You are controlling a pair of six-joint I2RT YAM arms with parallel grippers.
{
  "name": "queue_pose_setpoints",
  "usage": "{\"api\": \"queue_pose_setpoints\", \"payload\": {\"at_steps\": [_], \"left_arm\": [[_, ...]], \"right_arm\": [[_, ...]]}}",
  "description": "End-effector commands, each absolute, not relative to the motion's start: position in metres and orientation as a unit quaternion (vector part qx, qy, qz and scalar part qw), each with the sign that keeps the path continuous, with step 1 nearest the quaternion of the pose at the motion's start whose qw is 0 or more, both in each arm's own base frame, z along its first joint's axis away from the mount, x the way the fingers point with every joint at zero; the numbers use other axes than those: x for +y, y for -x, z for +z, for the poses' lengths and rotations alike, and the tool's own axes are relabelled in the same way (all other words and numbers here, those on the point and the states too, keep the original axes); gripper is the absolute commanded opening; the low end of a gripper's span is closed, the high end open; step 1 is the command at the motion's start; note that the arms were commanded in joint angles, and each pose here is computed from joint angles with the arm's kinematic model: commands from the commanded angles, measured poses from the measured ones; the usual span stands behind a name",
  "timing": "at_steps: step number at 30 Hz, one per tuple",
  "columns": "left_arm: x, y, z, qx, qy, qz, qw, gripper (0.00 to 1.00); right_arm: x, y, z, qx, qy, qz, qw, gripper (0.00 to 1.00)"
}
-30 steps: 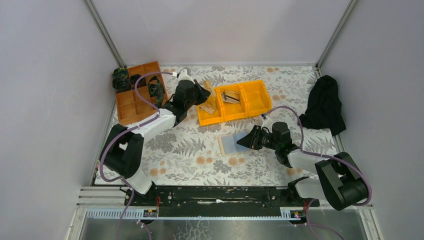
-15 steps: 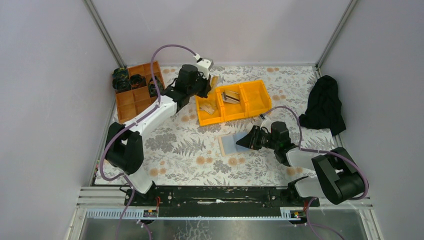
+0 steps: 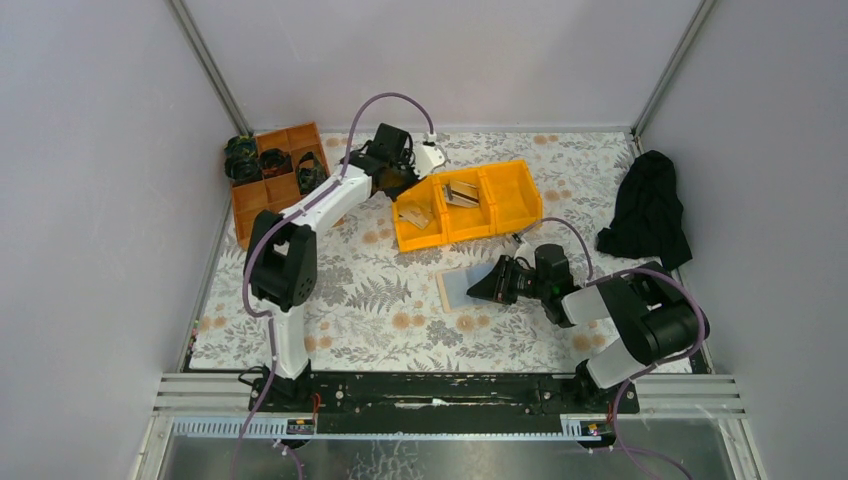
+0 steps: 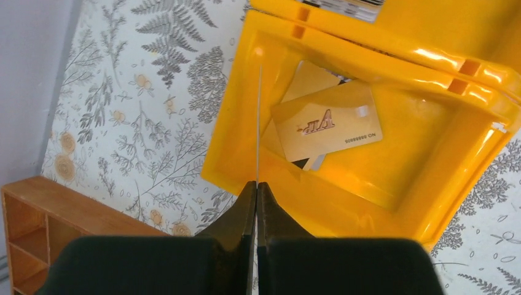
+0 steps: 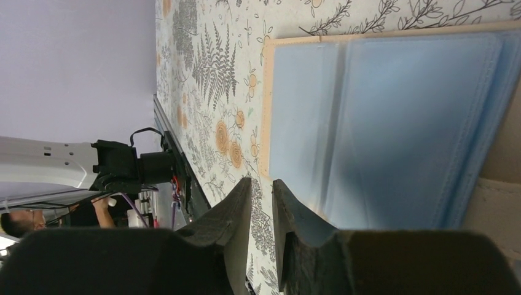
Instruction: Take the credit cards out of the card holder
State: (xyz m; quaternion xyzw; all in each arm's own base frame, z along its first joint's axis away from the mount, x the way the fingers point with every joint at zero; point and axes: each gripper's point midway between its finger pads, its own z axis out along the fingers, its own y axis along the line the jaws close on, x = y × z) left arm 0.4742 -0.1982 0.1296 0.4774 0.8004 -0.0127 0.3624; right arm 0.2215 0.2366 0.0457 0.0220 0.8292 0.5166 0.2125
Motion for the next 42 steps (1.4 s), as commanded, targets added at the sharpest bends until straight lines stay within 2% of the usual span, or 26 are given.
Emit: {"api": "queue_pose_setpoints", "payload": {"at_steps": [1, 15, 29, 30, 32, 33, 42], "left_arm": [[-0.197, -0.473, 0.133, 0.773, -0.526, 0.013, 0.355, 0.0], [-0.219, -0.473, 0.094, 0.765, -0.555, 0.019, 0.325, 0.0], [-0.214, -0.489, 0.066, 0.787, -0.527, 0.048, 0.315, 0.0], [-0.215, -0.49, 0.065, 0.788, -0.525, 0.049, 0.32, 0.01], [-0.216, -0.487, 0.062, 0.787, -0.527, 0.045, 0.317, 0.32], [-0.217, -0.486, 0.062, 0.787, -0.527, 0.045, 0.317, 0.36], [-0.215, -0.47, 0.063, 0.798, -0.512, 0.028, 0.316, 0.42]], "right_arm": [[0.25, -0.232, 0.069, 0.802, 0.009, 0.551, 0.23, 0.26], [0.25, -0.232, 0.066, 0.802, 0.009, 0.552, 0.226, 0.28], [0.25, -0.231, 0.066, 0.803, 0.013, 0.551, 0.227, 0.3], [0.25, -0.231, 0.066, 0.803, 0.012, 0.551, 0.227, 0.3], [0.25, -0.231, 0.065, 0.804, 0.012, 0.551, 0.226, 0.3], [0.25, -0.231, 0.065, 0.803, 0.013, 0.551, 0.225, 0.3], [0.25, -0.231, 0.066, 0.803, 0.013, 0.552, 0.225, 0.3]]}}
